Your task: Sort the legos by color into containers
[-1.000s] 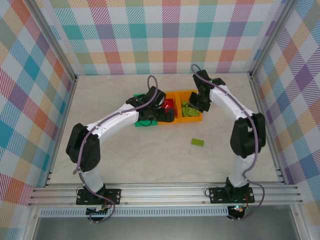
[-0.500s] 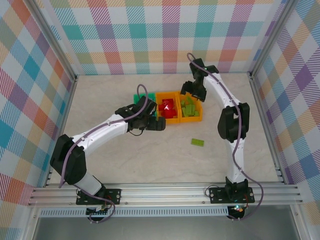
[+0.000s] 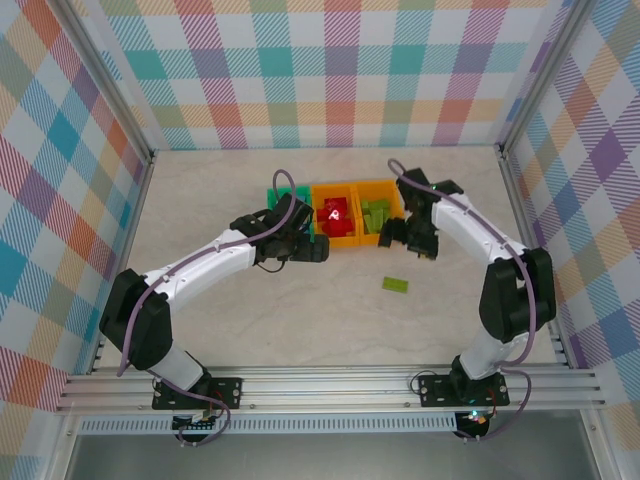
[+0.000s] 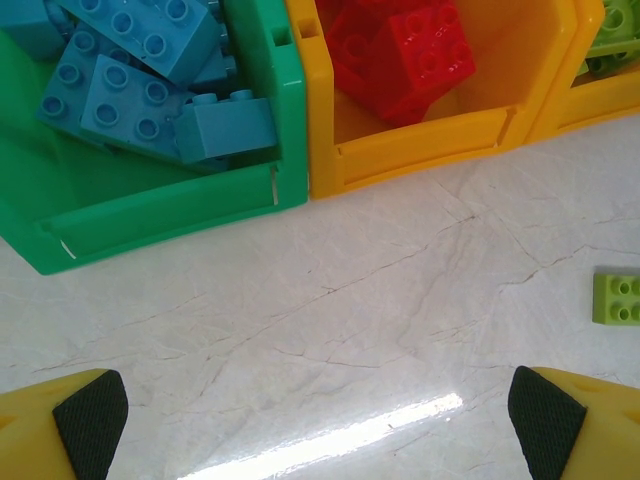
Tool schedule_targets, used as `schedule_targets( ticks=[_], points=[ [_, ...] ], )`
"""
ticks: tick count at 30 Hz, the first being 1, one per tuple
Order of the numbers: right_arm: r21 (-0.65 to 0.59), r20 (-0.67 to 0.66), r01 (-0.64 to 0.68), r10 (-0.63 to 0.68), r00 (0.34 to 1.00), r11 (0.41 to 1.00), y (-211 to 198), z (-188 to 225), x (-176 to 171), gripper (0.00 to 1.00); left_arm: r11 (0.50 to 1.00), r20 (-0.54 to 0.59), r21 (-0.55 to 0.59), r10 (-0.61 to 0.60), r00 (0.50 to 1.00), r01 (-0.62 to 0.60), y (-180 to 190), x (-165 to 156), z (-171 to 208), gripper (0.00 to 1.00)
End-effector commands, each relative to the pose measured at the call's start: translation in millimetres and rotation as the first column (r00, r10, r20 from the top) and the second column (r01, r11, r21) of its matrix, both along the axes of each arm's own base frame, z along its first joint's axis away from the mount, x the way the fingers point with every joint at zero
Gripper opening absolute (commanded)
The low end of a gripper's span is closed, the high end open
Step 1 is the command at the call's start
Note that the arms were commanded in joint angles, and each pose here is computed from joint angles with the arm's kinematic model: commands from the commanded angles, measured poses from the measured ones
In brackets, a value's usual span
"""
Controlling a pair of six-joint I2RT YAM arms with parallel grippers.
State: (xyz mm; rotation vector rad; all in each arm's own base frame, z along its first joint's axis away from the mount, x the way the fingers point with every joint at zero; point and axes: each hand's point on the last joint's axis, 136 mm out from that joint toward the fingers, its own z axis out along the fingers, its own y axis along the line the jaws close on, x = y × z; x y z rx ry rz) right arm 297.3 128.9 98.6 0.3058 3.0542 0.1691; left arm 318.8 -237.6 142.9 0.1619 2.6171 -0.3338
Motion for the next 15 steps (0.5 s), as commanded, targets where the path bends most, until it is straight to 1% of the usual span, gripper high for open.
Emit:
schedule_targets(
  ticks=[1,4,6,10,15],
  points=[
    [-0.007,-0.09,0.057,-0.057,0.994,0.998,9,-26,-32,0.92,1.0,0.026,-0.015,0.02,0.999,-0.019,4,3,6,1.0],
    [0.002,-0.093,0.091,-0.091,0.992,0.996,18,-40,-43,0.98,1.0,0.023,-0.02,0.024,0.999,-0.023,5,1,5,1.0],
    [0.002,-0.097,0.088,-0.087,0.991,0.996,23,-47,-44,0.98,1.0,0.017,-0.021,0.022,1.0,-0.022,6,-1,3,1.0],
    [-0.044,-0.109,0.085,-0.09,0.99,0.995,22,-58,-41,0.99,1.0,0.016,-0.014,0.025,1.0,-0.025,9,-3,2,1.0],
    [-0.104,-0.106,0.116,-0.127,0.986,0.988,12,-69,-43,1.0,0.999,0.025,-0.01,0.038,0.999,-0.037,14,-6,4,1.0]
  ],
)
